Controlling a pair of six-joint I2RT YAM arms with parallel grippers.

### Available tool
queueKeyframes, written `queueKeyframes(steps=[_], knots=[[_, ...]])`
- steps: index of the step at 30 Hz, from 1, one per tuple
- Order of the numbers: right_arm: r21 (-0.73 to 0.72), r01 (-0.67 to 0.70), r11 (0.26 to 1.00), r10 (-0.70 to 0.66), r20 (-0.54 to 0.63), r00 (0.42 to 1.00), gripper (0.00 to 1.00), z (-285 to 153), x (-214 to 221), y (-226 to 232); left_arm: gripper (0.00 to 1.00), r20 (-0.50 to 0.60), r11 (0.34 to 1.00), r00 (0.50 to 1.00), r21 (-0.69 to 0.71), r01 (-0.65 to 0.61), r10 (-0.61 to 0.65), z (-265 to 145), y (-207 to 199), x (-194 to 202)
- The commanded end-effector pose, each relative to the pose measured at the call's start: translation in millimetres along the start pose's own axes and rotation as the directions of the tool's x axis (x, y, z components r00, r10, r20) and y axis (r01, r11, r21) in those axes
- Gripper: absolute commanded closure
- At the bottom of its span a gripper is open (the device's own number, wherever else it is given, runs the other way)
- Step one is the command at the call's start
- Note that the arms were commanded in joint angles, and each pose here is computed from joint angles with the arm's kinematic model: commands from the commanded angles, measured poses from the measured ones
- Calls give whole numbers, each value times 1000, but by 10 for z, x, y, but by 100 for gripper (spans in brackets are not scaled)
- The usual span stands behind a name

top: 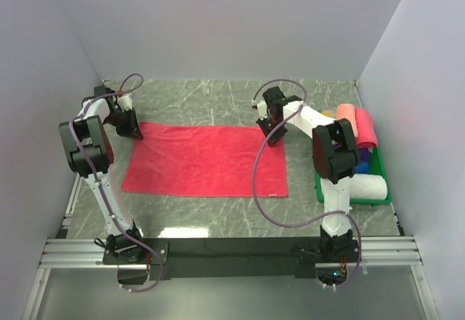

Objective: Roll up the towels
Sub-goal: Flatten the towel

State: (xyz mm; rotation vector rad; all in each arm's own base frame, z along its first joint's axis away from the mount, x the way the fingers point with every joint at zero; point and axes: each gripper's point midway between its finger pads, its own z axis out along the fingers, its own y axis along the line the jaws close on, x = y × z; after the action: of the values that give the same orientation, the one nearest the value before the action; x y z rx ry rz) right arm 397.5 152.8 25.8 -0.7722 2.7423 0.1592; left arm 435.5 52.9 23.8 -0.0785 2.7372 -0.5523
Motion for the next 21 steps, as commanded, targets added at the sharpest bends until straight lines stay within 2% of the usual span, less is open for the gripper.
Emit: queueKeyframes(steps=[1, 3, 4, 7, 10, 15, 19, 21], knots=[[-3, -21, 1000, 22, 52, 998, 78, -108, -236, -79, 87, 27, 999, 999, 17, -30, 30, -96, -47, -161], [-11, -17, 1000, 18, 107, 994, 73, -302, -337, -95, 80, 78, 993, 994, 79, -88, 82, -277, -235, -278], [-17, -24, 1000, 26, 129, 991, 72, -375, -370, -107, 75, 105, 989, 988, 86, -123, 114, -346, -280, -330], [-15, -75, 997, 77, 200, 977, 69, -602, -505, -291, 68, 191, 980, 968, 85, -181, 162, -569, -404, -540], [-21, -137, 990, 138, 184, 973, 69, -624, -533, -505, 62, 245, 982, 955, 55, -183, 165, -630, -382, -767], [-28, -168, 985, 170, 125, 977, 68, -468, -491, -600, 58, 261, 982, 950, 24, -186, 173, -548, -256, -968], [-19, -179, 984, 180, 111, 977, 61, -352, -468, -628, 49, 293, 978, 934, -28, -206, 205, -540, -169, -1107], [-20, -184, 983, 185, 94, 978, 59, -277, -451, -642, 48, 282, 979, 938, -34, -202, 203, -491, -126, -1108]])
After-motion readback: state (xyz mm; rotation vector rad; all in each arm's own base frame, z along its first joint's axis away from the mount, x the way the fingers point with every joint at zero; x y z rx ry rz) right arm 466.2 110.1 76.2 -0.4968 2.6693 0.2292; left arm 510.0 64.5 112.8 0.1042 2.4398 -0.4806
